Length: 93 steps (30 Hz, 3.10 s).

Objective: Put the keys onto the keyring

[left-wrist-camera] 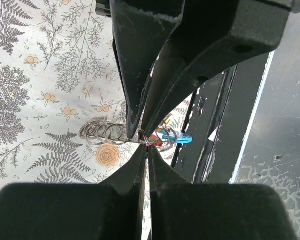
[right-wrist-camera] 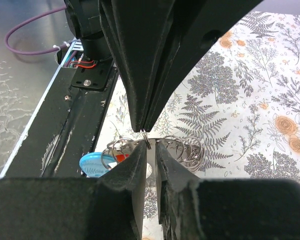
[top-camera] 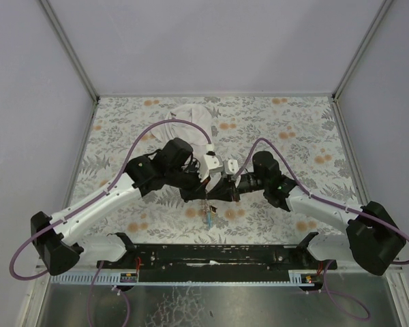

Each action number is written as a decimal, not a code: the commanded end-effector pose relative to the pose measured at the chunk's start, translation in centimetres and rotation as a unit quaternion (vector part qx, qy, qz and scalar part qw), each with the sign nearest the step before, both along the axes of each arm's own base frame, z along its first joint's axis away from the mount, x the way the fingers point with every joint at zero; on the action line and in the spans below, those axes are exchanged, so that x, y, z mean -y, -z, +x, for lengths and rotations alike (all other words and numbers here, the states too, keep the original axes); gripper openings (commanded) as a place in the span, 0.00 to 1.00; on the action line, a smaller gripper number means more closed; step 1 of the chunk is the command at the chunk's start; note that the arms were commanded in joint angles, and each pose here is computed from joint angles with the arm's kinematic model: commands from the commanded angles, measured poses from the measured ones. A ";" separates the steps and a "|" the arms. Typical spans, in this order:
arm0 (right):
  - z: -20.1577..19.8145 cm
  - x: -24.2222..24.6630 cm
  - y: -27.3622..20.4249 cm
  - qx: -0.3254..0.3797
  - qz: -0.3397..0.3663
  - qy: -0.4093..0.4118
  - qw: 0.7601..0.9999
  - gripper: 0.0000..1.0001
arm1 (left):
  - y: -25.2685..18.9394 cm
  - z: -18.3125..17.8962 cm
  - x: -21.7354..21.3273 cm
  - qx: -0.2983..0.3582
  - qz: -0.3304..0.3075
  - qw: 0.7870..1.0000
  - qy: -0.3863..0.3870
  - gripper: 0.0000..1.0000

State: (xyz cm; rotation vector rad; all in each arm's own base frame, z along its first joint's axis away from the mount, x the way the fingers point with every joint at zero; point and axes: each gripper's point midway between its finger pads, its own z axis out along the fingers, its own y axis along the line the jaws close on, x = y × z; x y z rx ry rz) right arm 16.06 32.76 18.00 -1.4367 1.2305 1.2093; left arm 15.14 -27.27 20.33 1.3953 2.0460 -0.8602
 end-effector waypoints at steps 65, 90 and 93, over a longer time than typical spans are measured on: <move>-0.4 0.8 -4.5 -0.016 0.159 0.062 0.985 0.00 | -3.2 -0.4 -0.8 0.140 -0.480 0.866 -0.003 0.26; -0.6 0.9 -4.5 -0.014 0.162 0.059 0.985 0.00 | -2.1 0.7 -0.1 0.112 -0.473 0.873 -0.017 0.28; -0.7 0.9 -4.5 -0.015 0.160 0.056 0.985 0.00 | -2.3 0.6 0.0 0.107 -0.477 0.872 -0.010 0.26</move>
